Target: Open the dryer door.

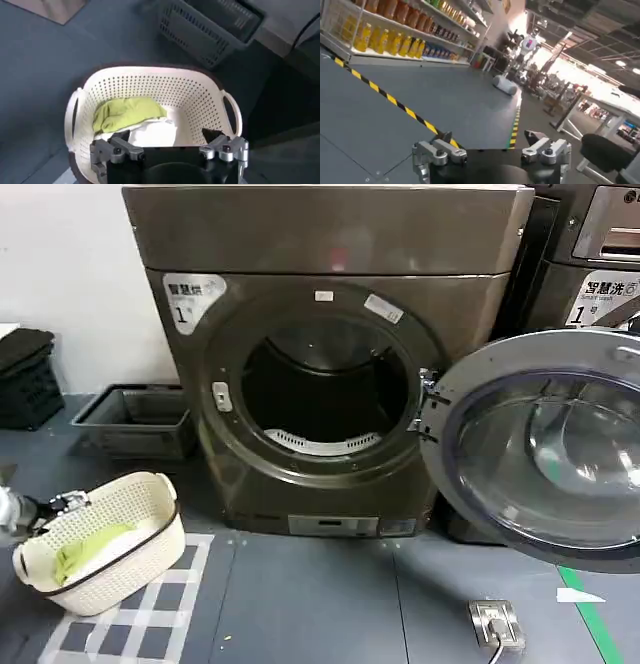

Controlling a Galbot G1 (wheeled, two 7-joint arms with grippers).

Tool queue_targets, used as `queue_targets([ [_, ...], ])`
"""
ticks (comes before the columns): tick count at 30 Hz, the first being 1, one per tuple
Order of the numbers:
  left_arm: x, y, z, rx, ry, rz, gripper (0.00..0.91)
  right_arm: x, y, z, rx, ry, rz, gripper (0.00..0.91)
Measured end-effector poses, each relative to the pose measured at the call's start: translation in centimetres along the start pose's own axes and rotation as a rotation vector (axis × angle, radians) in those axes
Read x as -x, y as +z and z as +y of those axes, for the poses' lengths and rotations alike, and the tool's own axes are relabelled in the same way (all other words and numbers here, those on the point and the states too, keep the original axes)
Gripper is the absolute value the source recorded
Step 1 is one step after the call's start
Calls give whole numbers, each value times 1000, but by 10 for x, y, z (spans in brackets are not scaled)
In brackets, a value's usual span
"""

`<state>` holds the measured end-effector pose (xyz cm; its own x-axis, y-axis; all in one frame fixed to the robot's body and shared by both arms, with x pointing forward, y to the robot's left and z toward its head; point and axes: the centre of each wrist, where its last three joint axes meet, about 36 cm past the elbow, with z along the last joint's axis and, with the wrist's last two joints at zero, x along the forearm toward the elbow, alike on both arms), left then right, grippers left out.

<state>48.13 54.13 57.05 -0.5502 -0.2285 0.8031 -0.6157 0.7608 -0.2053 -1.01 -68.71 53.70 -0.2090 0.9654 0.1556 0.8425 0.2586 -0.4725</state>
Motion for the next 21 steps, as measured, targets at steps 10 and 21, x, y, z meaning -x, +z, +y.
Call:
queue_targets([
  [10, 1, 0, 2, -3, -5, 6, 907, 0, -1, 1, -13, -5, -2, 907],
  [21, 1, 0, 3, -8, -6, 9, 907, 0, 2, -1, -9, 2, 3, 907],
])
